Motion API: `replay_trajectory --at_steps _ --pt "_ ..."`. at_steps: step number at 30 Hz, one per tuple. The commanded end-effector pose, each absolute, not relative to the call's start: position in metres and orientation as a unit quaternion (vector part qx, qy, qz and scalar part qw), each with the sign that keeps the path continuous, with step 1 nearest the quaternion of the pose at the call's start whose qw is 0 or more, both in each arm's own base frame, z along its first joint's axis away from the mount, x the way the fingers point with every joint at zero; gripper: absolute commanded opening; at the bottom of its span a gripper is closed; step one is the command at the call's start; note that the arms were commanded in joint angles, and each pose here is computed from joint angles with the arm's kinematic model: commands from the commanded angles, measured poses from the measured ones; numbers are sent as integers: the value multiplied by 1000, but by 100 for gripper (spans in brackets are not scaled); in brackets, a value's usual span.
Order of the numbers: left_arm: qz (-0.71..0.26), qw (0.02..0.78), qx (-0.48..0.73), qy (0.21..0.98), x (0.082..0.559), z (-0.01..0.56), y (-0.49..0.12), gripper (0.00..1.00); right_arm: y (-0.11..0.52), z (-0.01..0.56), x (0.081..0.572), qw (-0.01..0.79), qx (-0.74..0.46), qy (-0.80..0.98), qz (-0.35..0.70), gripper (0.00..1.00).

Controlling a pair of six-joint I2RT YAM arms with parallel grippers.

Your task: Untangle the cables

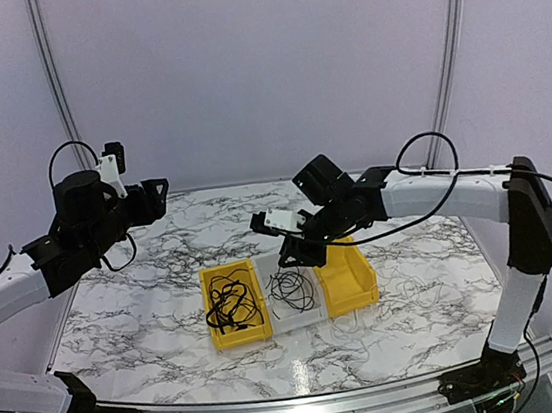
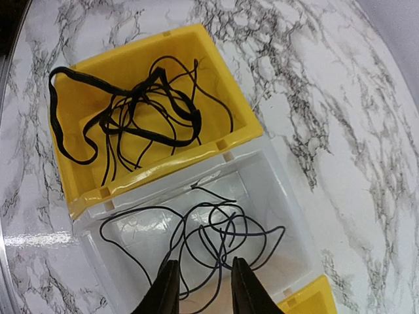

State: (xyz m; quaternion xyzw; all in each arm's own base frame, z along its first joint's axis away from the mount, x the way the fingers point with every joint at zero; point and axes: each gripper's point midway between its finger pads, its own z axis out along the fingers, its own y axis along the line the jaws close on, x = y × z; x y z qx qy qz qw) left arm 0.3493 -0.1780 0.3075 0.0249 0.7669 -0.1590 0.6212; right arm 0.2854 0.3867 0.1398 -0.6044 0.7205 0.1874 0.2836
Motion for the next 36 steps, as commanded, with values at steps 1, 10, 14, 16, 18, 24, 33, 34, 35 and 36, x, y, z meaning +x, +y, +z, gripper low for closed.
replay_trajectory --at_steps 1,10,14,16,18,24,33,34,35,36 --pt "-166 617 33 769 350 302 -183 74 371 182 277 328 -606 704 172 27" --pt "-219 593 94 769 345 293 -216 67 309 174 223 319 -648 670 171 19" --pt "-209 591 103 772 348 289 -218 67 289 143 191 282 -688 648 163 21" --pt "-203 592 107 773 349 288 -218 68 282 125 181 262 -704 643 150 28" --pt "-200 593 107 773 350 287 -217 68 278 112 178 254 -708 644 140 32" --pt "-190 593 114 774 351 285 -217 68 289 94 180 246 -709 645 145 35" --pt "-199 600 113 767 347 293 -216 68 295 68 170 205 -720 642 167 43" --pt "-200 600 113 766 346 293 -216 68 295 65 171 203 -719 643 166 43" --pt "-200 600 114 766 346 293 -216 68 295 63 170 199 -719 645 165 43" --pt "-200 600 114 766 346 293 -216 68 295 60 170 196 -719 646 165 43"
